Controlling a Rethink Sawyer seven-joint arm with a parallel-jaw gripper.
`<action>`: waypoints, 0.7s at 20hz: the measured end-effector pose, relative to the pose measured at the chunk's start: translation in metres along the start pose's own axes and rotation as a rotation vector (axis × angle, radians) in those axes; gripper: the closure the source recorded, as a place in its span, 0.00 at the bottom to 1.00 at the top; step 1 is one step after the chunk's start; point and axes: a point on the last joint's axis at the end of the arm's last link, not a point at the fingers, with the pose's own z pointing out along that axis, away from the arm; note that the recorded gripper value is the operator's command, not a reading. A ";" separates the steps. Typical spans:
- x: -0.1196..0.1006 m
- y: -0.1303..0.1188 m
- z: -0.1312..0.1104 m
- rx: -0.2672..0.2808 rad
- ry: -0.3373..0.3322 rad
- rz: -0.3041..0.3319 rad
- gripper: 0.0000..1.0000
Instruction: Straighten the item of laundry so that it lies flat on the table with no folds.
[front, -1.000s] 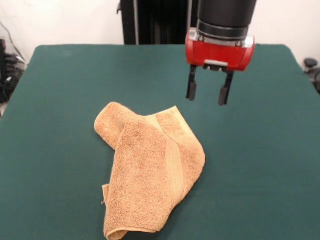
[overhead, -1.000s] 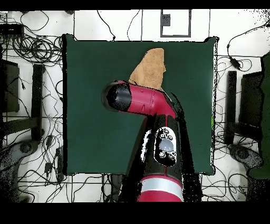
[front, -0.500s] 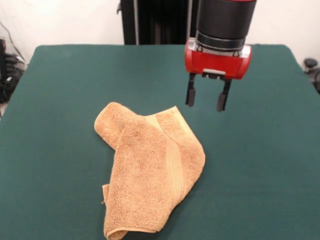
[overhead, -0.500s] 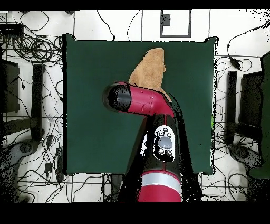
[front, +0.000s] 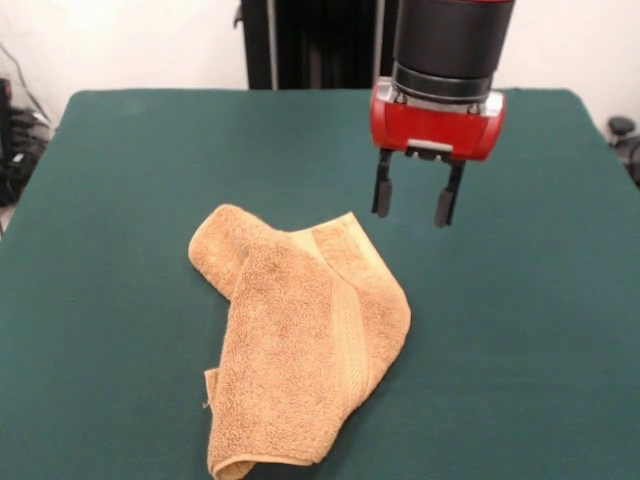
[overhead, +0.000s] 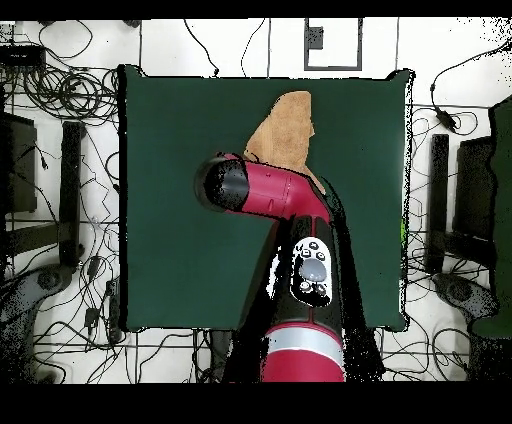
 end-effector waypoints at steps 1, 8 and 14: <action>0.000 0.000 0.000 0.000 -0.003 0.000 0.00; -0.005 0.001 0.006 -0.002 -0.053 -0.001 0.00; 0.003 -0.001 0.030 0.002 -0.071 0.000 0.00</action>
